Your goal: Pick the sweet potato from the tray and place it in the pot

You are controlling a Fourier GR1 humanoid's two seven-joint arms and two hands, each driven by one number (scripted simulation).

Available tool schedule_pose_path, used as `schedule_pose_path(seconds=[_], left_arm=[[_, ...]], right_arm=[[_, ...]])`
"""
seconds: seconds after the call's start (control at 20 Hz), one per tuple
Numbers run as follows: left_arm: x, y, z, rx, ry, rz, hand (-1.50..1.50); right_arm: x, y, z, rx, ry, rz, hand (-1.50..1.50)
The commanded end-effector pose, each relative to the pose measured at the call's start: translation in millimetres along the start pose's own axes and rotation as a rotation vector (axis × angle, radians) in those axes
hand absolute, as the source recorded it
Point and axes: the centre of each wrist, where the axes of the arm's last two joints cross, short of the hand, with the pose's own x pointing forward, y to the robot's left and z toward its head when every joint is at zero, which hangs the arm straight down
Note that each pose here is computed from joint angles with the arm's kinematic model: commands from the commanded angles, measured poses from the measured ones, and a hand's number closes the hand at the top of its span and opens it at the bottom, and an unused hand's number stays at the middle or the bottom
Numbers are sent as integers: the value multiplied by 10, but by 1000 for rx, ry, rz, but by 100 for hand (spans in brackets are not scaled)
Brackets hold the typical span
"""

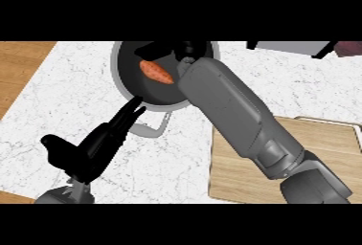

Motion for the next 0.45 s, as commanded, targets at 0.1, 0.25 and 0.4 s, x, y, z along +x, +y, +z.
schedule_pose_path(seconds=[0.1, 0.25, 0.4], left_arm=[[-179, -52, -98, -13, 84, 26, 0], [-196, -41, -59, -14, 90, 36, 0], [-214, -5, -49, 12, 102, 52, 0]], right_arm=[[-113, 24, -1, -111, -64, -69, -150], [-163, -3, -83, -174, -55, -58, -150], [-274, -1, -90, -195, -28, -74, -150]])
